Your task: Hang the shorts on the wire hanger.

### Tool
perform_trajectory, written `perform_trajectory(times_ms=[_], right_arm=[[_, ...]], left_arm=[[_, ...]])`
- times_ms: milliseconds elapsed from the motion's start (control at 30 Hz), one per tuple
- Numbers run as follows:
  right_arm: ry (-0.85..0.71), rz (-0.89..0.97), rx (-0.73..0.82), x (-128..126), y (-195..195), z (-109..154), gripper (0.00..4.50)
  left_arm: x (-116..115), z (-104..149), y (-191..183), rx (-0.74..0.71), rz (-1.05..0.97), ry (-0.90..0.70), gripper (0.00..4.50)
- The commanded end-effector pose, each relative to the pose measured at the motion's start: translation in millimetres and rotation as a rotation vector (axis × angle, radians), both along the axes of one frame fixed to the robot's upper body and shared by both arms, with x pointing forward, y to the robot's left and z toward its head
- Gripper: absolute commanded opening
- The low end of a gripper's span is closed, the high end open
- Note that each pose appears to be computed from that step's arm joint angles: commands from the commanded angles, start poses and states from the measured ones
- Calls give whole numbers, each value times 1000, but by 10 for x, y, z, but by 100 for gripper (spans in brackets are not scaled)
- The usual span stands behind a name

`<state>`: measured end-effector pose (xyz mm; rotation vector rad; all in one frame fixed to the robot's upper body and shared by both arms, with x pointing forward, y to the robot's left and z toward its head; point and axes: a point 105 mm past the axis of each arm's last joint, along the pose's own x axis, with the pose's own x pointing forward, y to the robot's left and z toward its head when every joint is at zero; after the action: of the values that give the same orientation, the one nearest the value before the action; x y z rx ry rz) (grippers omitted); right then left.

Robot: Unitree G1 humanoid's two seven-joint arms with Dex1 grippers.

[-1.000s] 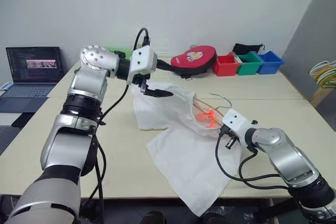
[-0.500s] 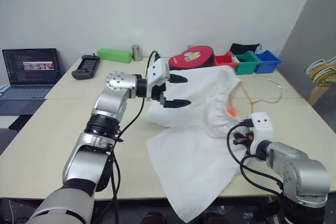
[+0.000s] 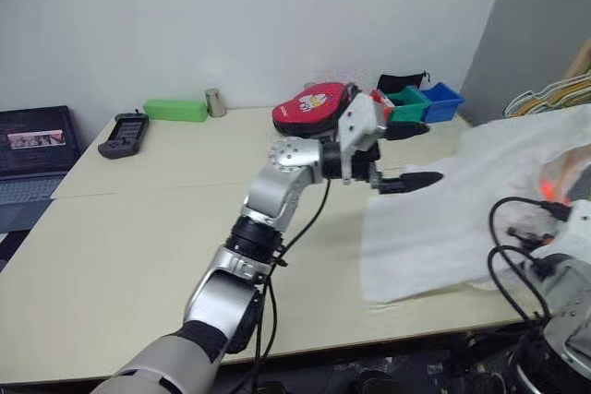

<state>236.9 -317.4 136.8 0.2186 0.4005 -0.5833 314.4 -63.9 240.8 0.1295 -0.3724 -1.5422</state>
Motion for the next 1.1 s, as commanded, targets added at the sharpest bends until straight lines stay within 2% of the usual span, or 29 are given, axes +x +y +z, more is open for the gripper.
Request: perform_trajectory(times_ms=[33,700,900,1100], right_arm=[[-19,-125,-41,-89,-275,172,0],[-56,-244,10,136,-1316,730,0],[-91,-301,67,131,-1545,801,0],[-98,-334,163,77,-1710,730,0]], left_arm=[[-69,180,-147,-57,-9,-45,436],[-124,361,-430,-113,-18,-97,436],[-127,338,-426,-107,-15,-103,436],[-144,342,-447,-110,-17,-107,436]])
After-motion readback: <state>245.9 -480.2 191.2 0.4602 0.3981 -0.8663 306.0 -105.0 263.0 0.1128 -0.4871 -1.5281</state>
